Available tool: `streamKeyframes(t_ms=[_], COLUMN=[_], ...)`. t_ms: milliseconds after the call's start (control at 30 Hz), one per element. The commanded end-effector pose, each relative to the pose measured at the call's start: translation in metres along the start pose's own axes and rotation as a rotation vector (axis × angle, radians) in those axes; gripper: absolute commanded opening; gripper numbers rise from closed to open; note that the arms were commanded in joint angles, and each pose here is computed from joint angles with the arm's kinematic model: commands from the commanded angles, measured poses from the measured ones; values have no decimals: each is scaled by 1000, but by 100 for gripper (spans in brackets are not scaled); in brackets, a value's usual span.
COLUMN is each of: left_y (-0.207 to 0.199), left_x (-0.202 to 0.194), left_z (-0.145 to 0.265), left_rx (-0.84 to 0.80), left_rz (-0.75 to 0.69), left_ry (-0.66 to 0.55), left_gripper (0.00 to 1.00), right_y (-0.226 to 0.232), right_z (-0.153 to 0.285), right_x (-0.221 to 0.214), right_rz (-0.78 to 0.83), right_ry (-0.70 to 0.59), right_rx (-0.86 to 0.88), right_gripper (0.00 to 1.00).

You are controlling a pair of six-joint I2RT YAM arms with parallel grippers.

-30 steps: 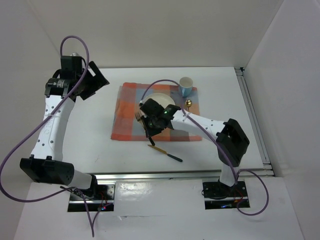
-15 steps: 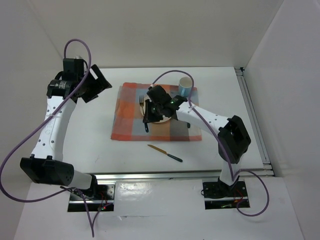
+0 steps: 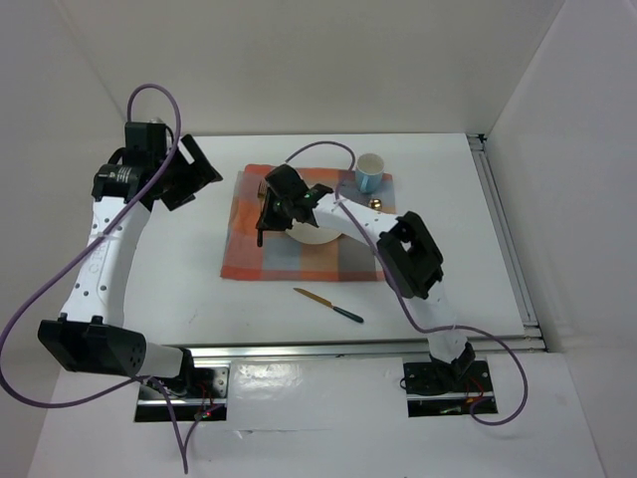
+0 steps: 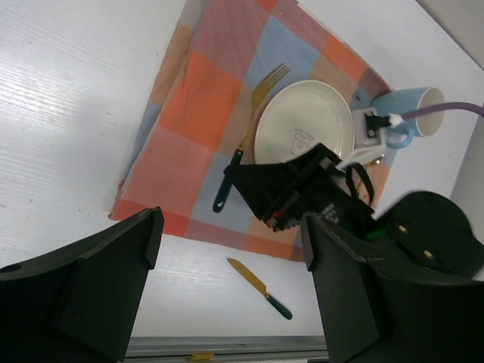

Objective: Set the dinner table for one person

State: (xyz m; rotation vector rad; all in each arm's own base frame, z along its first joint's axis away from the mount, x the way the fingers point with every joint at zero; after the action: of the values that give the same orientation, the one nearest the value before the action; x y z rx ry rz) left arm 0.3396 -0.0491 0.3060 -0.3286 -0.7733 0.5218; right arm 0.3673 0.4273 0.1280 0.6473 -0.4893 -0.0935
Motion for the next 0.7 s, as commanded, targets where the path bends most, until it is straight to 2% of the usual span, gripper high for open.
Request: streamKeyframes(t_ms=[0, 233, 300, 367, 533, 600, 667], left_y=[-3, 1, 2, 3, 5, 6, 4], left_x=[7, 10, 9, 9, 6, 4, 3], left_z=[13, 18, 18, 18, 16, 18, 18], left_rx=[-24, -10, -5, -4, 2, 1, -8], left_rz=[-16, -39, -38, -48, -47, -47, -47], left_ry=[-28, -37, -29, -29, -20, -21, -15], left_gripper=[92, 92, 92, 92, 92, 92, 92], right_y=[13, 1, -2, 4, 30, 37, 54], right_z=[-24, -54, -63, -62, -27, -10, 27], right_x=[14, 9, 6, 9, 20, 10, 18], right_rz=[-47, -62, -52, -29, 17, 49, 122], right_ry=[-33, -60, -49, -47, -64, -31, -56], right_rx=[40, 10, 13, 27, 111, 145, 203], right_gripper=[0, 1, 25, 53, 57, 57, 57])
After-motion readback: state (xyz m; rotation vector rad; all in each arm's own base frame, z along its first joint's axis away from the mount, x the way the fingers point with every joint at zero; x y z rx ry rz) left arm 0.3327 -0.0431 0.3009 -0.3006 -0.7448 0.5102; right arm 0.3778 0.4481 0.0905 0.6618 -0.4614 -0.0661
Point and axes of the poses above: each gripper's point midway between its finger pads, its own z axis back along the fingers, its own y axis along the line the jaws close on, x = y × z, the point moved 2 cm from there along z, back along the fingers, and after that the axes turned 2 degrees about -z, right-handed, at the moved point
